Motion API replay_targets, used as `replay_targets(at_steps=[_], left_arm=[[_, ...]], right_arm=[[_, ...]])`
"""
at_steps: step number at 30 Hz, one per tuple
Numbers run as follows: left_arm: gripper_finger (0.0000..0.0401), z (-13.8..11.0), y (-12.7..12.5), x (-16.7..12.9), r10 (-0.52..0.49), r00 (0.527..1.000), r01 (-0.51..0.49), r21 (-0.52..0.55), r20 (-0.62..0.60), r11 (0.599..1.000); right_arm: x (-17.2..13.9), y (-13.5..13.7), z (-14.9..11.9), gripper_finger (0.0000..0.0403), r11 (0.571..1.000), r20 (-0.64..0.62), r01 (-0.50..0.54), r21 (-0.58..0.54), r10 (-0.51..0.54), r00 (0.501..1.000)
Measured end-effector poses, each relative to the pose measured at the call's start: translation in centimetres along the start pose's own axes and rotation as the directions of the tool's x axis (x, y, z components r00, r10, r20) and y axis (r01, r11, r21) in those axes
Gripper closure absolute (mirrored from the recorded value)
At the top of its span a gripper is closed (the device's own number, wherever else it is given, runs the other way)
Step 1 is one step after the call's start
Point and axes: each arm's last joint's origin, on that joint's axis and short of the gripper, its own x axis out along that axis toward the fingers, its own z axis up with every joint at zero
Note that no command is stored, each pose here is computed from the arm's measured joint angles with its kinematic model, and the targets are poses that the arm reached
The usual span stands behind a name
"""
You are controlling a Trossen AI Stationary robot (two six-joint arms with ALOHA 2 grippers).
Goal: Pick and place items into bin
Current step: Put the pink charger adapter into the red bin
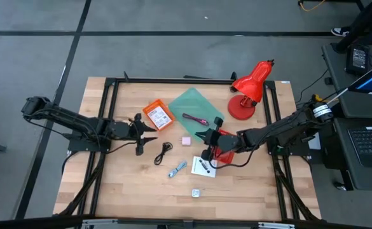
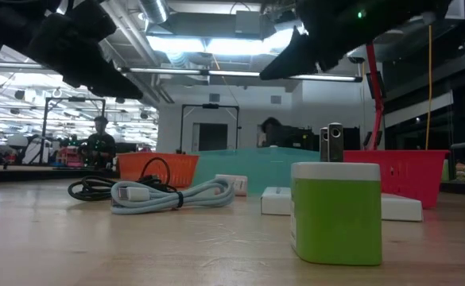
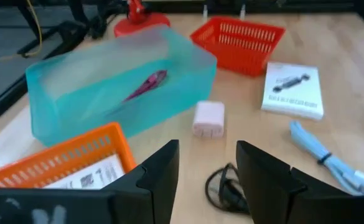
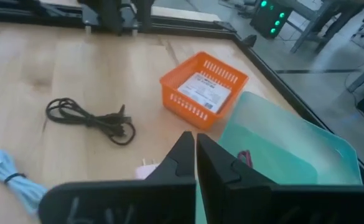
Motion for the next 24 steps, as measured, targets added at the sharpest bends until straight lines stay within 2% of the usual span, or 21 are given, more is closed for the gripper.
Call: replay_targets(at_steps=[7, 14, 21, 24], left_arm=[[0.0246, 1.4, -0.1, 0.0, 0.04, 0.991, -0.034, 0.048, -0.125, 0.998], [0.0246, 2.4, 0.1, 2.8, 0.076, 0.973, -0.046, 0.139, -0.216, 0.989], [0.0246, 2.8, 0.2, 6.4, 0.007, 0.943, 0.046, 0.149, -0.333, 0.988], [0.0246, 3.1, 0.0, 7.8, 0.002, 0.944, 0.063, 0.187, -0.33, 0.98]], right_arm=[[0.5, -1.3, -0.1, 0.0403, 0.999, 0.029, 0.028, 0.017, -0.029, 0.999], [1.2, -2.6, -0.1, 0.0403, 0.999, 0.01, 0.016, 0.027, -0.017, 1.0], [1.3, -2.9, -0.8, 0.0403, 1.0, -0.012, 0.026, 0.015, -0.026, 1.0], [1.3, -3.0, -1.9, 0.0403, 1.0, -0.021, 0.028, 0.014, -0.028, 0.999]])
